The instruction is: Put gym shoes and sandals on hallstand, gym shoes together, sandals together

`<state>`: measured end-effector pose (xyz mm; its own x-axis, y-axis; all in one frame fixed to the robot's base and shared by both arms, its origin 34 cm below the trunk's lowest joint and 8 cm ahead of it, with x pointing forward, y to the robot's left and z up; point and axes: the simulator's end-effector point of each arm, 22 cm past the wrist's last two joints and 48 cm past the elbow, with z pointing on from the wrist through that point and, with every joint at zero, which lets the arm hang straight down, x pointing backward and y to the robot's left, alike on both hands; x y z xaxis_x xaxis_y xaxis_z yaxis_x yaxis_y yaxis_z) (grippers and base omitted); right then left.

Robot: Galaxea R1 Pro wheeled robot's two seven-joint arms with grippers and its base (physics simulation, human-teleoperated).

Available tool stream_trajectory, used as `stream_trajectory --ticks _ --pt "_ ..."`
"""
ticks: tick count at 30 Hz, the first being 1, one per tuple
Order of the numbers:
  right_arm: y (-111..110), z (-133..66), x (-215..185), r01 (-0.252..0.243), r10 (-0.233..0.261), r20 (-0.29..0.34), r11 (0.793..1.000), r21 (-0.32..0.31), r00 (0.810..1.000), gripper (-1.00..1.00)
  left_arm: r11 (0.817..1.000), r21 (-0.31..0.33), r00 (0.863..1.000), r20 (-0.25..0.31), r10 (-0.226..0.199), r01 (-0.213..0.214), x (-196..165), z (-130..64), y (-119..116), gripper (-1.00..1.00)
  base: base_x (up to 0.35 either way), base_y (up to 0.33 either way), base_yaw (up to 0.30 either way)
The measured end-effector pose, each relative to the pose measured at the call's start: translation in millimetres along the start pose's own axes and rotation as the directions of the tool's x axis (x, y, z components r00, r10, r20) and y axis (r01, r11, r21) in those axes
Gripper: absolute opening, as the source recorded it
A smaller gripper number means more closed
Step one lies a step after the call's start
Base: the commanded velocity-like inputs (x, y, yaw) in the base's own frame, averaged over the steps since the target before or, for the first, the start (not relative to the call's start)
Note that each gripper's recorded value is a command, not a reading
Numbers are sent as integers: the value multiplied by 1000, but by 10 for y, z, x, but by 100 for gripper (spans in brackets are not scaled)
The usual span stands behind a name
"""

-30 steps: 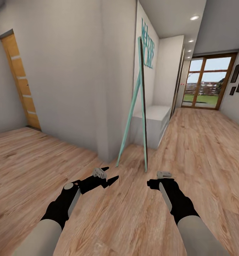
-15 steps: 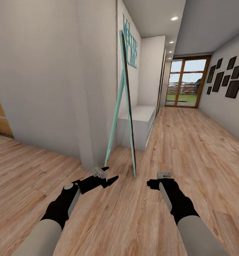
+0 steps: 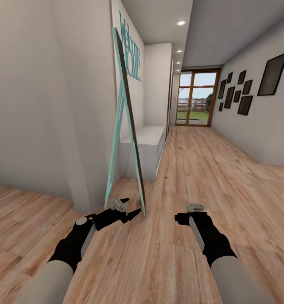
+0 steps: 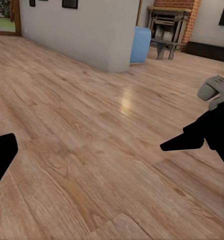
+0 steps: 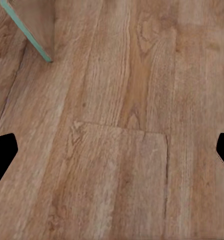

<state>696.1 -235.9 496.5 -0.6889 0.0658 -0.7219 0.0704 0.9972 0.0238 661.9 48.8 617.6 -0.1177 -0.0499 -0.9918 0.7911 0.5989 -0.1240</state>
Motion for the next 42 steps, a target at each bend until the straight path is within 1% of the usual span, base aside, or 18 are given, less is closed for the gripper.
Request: stream_trajectory --ticks 11,26,42 --pt "1 0 1 0 0 0 1000 0 1000 100 1000 1 1000 0 0 0 0 1 -3 100 27 12 -299" --pt "-1 -2 -1 0 0 1 1000 0 1000 100 1000 1 1000 1 1 -1 -7 0 -4 100 212 193 -299" --pt "0 0 -1 0 0 0 1000 0 1000 100 1000 1 1000 0 0 0 -2 0 -3 100 16 12 -299"
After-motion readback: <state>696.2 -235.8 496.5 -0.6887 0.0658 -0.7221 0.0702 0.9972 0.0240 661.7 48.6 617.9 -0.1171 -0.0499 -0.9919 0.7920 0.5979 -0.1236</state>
